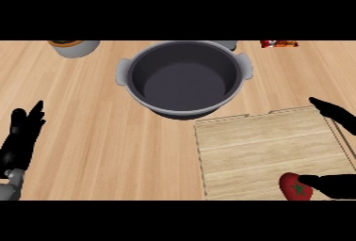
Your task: Pick the tomato from the tray and place it in the pot
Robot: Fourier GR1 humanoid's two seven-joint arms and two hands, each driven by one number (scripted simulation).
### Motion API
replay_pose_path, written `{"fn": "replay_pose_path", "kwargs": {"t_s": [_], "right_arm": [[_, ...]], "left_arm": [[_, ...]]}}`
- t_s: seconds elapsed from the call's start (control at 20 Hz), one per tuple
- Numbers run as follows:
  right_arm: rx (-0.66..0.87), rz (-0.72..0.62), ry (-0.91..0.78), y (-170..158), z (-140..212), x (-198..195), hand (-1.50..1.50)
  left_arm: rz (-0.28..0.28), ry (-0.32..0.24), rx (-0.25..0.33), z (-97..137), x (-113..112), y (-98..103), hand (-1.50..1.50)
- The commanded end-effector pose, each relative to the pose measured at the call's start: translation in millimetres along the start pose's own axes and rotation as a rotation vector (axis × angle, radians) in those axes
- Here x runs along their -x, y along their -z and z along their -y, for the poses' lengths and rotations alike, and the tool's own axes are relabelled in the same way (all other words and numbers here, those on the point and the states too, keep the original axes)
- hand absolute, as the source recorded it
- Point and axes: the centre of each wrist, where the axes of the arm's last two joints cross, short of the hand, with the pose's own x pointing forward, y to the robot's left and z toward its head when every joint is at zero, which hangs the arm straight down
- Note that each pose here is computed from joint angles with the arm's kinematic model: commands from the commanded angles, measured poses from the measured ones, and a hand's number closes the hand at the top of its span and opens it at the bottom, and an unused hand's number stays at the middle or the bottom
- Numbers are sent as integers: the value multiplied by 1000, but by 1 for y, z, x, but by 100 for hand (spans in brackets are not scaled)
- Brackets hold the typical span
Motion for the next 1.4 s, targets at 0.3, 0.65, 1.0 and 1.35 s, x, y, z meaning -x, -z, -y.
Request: {"fn": "replay_pose_path", "kwargs": {"t_s": [0.3,0.65,1.0,1.35], "right_arm": [[-293,-242,-385,-9,58,-65,-150],[-576,-382,-401,0,54,-79,-150],[-590,-476,-463,-4,28,-74,-150],[-597,-500,-443,17,19,-53,-150]], "left_arm": [[22,23,20,1,-20,4,0],[31,15,41,17,-24,9,0],[15,15,33,12,-8,3,0],[29,8,22,21,-15,5,0]]}}
